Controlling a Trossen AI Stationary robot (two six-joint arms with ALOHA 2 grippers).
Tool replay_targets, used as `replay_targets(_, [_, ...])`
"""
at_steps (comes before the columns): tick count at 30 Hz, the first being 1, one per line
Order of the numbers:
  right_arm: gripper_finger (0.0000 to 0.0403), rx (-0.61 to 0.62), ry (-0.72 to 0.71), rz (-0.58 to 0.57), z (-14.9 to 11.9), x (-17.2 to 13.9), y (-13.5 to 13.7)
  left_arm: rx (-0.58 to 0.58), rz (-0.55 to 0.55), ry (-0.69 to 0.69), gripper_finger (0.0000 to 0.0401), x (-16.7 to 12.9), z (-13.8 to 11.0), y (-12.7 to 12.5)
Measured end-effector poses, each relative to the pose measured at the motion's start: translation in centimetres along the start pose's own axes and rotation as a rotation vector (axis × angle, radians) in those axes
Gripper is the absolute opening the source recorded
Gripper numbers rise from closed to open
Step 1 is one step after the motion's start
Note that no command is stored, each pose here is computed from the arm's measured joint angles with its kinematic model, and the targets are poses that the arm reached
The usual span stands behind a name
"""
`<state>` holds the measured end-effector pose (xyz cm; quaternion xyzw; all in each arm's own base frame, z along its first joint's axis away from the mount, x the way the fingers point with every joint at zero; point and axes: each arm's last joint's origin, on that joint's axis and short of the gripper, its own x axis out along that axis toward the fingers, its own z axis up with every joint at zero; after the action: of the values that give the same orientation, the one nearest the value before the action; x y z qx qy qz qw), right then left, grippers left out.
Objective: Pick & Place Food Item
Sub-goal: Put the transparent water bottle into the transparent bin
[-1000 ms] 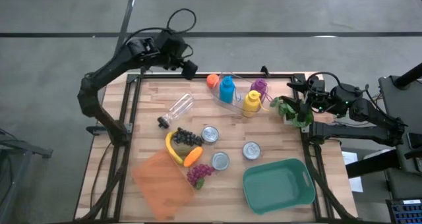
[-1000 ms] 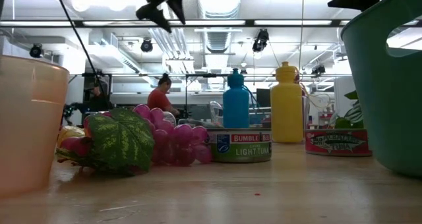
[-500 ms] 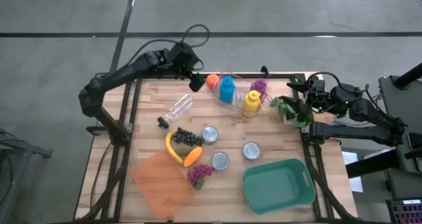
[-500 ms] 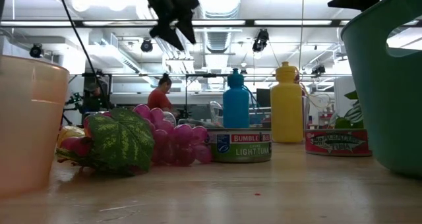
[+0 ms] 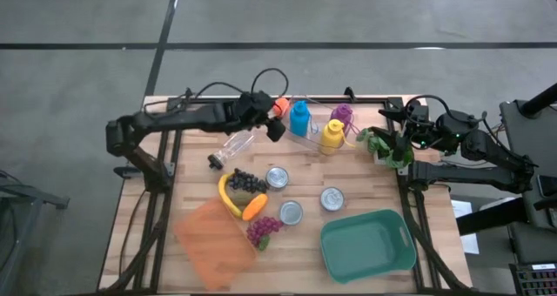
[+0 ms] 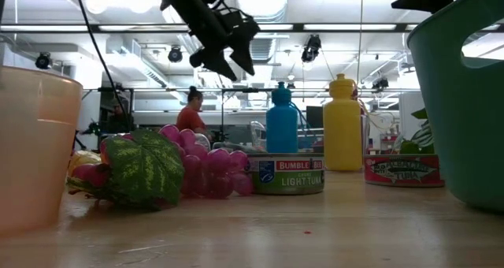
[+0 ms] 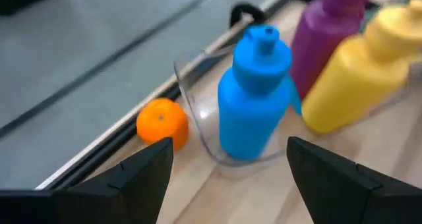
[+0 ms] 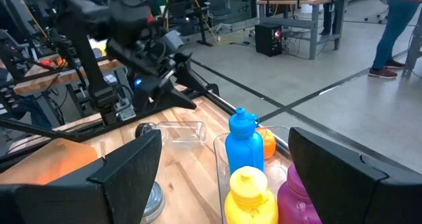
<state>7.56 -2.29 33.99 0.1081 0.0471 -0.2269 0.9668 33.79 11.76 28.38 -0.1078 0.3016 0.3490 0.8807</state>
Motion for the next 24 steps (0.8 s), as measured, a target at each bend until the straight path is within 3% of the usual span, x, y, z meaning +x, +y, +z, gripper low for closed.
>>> replay_targets(7, [0.0329,0.0,0.0,0.0,0.0,0.0,0.0,0.019,0.121,0.056,0.0281,-1.1,-2.8,-0.4])
replay_targets(10, [0.0329,0.0,0.0,0.0,0.0,0.0,0.0,-0.023,0.133,0.094,0.0275,-3.5,-3.3,0.7])
replay_targets(16, [0.0329,0.0,0.0,0.0,0.0,0.0,0.0,-0.132,0.148,0.018,0.0274,-8.2,-4.1,3.1])
replay_targets(19, [0.0329,0.0,0.0,0.0,0.0,0.0,0.0,-0.173,0.125,-0.036,0.0274,-8.7,-4.4,3.4])
replay_targets(24, [0.0329,0.0,0.0,0.0,0.0,0.0,0.0,-0.313,0.129,-0.067,0.0274,-7.1,-5.6,3.0])
